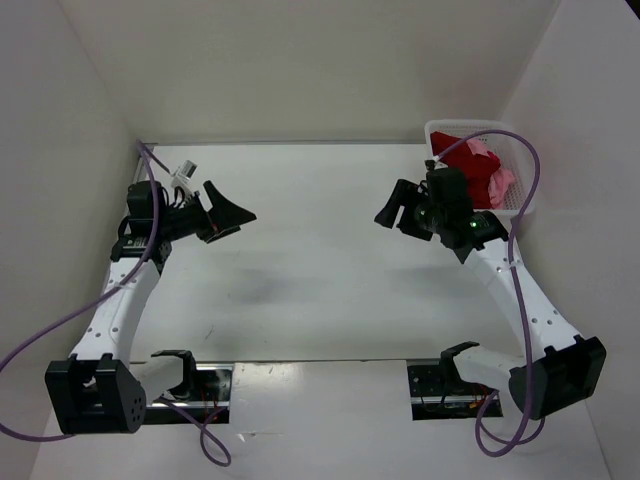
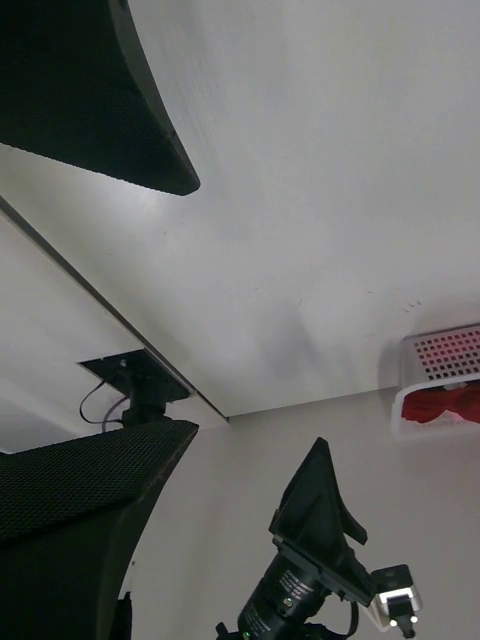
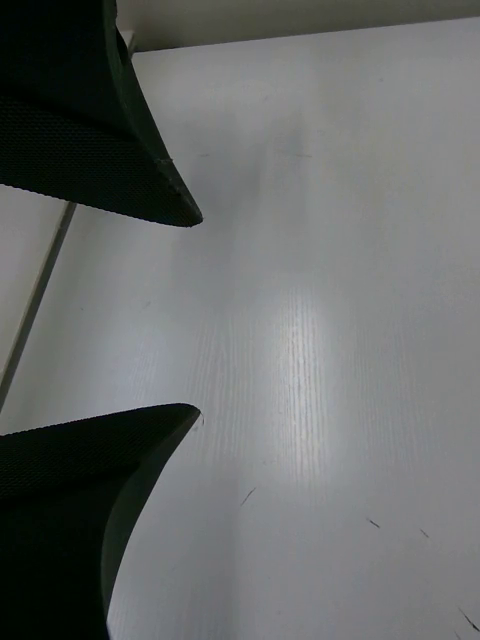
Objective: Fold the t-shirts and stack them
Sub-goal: Grab crumpled tshirt from bin with the right arm
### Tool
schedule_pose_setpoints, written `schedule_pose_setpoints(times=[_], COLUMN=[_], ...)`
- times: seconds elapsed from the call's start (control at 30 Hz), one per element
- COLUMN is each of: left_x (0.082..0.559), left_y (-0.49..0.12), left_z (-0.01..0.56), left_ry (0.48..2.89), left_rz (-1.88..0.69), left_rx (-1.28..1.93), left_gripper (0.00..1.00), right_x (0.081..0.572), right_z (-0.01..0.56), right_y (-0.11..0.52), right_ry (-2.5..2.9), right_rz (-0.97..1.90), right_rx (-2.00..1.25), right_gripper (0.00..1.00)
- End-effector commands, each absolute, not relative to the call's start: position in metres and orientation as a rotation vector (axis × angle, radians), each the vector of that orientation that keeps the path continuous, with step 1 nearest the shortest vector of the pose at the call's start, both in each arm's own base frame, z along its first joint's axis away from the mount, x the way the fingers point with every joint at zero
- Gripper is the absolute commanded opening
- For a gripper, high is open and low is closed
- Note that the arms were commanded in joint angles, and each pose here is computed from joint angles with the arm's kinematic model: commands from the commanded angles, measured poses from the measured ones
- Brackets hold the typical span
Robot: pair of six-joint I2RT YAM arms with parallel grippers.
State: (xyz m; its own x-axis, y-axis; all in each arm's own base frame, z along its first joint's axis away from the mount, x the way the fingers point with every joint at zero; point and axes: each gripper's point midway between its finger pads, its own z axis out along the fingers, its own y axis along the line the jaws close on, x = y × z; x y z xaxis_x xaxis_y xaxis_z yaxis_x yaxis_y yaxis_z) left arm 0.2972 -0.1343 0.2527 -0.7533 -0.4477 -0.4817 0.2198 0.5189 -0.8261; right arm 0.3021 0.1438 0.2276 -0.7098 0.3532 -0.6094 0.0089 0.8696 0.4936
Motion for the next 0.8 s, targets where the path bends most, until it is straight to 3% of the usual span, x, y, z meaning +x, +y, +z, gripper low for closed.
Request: schedule_pose_setpoints(times=[0.0,0.1,0.27,0.3,0.4,0.47,0.6,0.7,0.73,0.77], left_x=[0.289,0.284,0.284,0.283,0.284,0.284,0.288,0.282,0.28,0.276], left_y=[-0.138,-0.141,-0.145,-0.146,-0.146,-0.144,-0.138,-0.142,-0.142,-0.147], left_z=[0.275,0.288,0.286,0.277,0.27,0.262,0.266,0.262,0.26,0.259], left_ry=[2.005,1.945,1.933,1.949,1.959,1.983,1.985,1.991,1.987,1.985], left_rz=[-1.248,-1.255,-1.296,-1.315,-1.324,-1.292,-1.211,-1.209,-1.208,-1.221], left_rx=[-0.042,0.027,0.048,0.045,0.03,0.029,0.042,0.047,0.049,0.058], left_gripper=[1.0,1.0,1.0,0.89,0.37,0.24,0.18,0.18,0.21,0.27], right_x=[0.315,0.32,0.343,0.352,0.376,0.395,0.427,0.451,0.457,0.467], right_z=[0.248,0.255,0.262,0.267,0.256,0.251,0.239,0.234,0.232,0.226], right_y=[0.148,0.152,0.123,0.11,0.071,0.046,-0.007,-0.017,-0.02,-0.026], right_ry=[2.233,2.208,2.148,2.14,2.149,2.138,2.121,2.105,2.104,2.103], right_rz=[0.611,0.63,0.5,0.457,0.254,0.139,0.05,0.005,-0.013,-0.058], right_rx=[0.266,0.219,0.3,0.344,0.452,0.521,0.656,0.683,0.691,0.708], right_gripper=[0.77,0.77,0.39,0.25,0.13,0.09,0.11,0.36,0.49,0.54])
